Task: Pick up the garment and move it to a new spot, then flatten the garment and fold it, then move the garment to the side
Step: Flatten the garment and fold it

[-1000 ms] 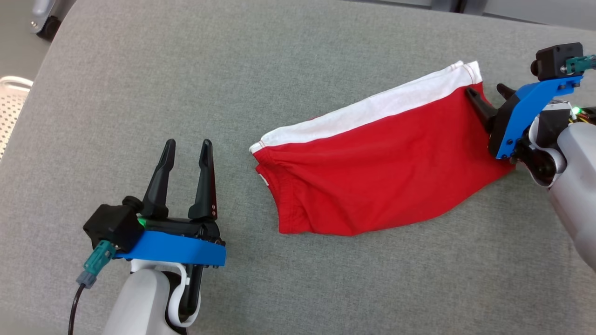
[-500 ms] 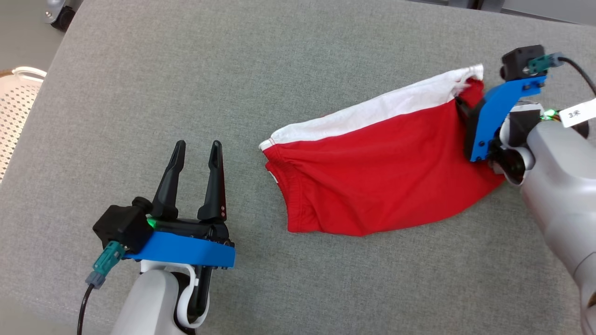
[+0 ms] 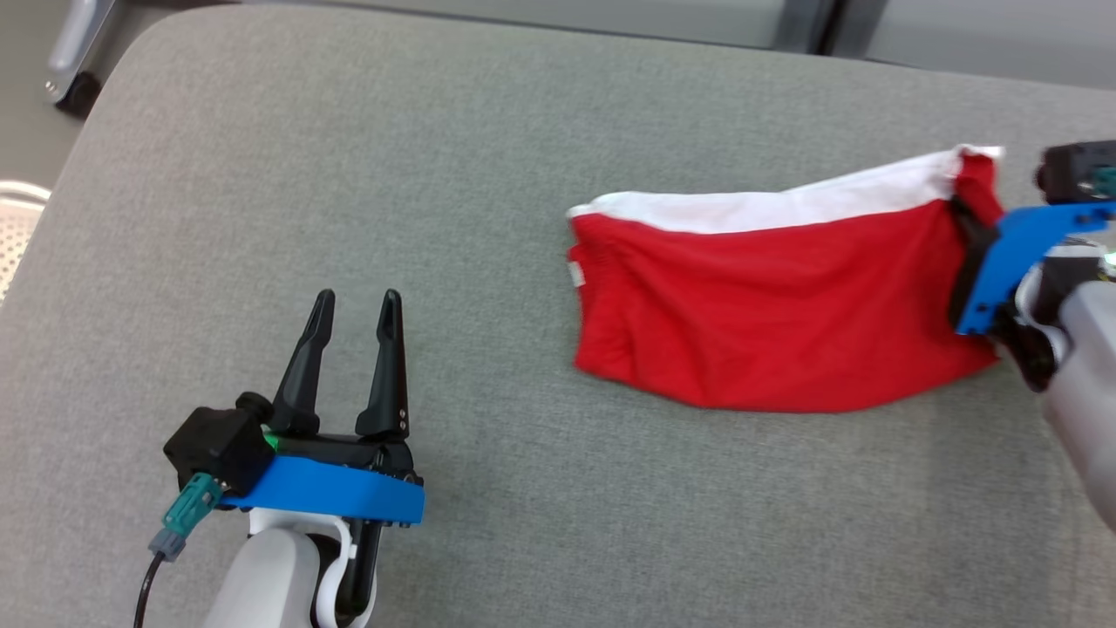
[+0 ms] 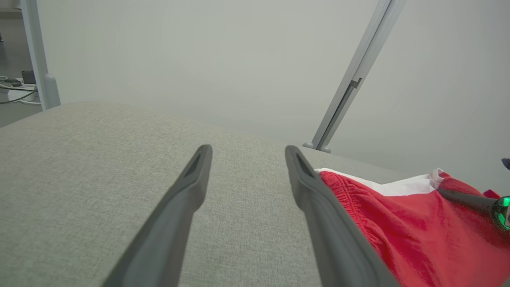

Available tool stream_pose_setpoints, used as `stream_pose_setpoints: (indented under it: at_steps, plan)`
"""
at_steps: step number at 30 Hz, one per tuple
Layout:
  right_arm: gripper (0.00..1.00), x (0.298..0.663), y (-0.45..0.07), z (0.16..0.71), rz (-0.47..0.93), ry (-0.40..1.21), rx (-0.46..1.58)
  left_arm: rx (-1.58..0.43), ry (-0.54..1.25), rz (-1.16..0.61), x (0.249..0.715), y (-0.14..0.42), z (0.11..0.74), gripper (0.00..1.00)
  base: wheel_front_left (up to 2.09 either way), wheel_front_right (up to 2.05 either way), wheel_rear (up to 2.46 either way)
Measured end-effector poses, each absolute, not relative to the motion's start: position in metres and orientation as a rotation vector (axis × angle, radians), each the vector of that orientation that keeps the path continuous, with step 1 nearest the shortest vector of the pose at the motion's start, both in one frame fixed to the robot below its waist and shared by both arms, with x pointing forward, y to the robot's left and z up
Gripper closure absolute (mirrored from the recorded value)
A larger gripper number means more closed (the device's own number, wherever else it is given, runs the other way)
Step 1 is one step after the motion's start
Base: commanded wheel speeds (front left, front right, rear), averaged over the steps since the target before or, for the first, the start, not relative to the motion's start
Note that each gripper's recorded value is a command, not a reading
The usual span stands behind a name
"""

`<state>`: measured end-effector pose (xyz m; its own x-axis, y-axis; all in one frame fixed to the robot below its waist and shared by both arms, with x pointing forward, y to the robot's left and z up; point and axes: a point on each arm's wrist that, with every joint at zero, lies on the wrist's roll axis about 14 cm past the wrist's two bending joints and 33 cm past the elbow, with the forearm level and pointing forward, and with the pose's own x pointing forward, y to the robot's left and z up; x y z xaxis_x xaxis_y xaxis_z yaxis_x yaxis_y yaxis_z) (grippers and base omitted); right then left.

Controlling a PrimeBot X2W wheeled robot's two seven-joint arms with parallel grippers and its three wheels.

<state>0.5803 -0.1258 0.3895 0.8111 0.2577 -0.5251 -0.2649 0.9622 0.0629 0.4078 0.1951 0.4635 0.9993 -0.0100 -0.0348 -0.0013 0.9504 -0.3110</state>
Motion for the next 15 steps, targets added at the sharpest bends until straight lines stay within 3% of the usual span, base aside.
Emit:
stream_pose_setpoints:
  at_steps: [8, 11, 15]
  plan:
    - [1.0, 0.571, -0.22, 0.428, 0.087, 0.466, -0.047, -0.328, 0.017, -0.05, 0.403, 0.181, 0.473, 0.0, 0.0, 0.0, 0.0]
    - [1.0, 0.558, -0.255, 0.433, 0.021, 0.498, -0.079, -0.33, 0.009, -0.064, 0.4, 0.177, 0.476, 0.0, 0.0, 0.0, 0.0]
    - [1.0, 0.557, -0.248, 0.441, 0.037, 0.5, -0.104, -0.334, -0.001, -0.076, 0.398, 0.173, 0.481, 0.0, 0.0, 0.0, 0.0]
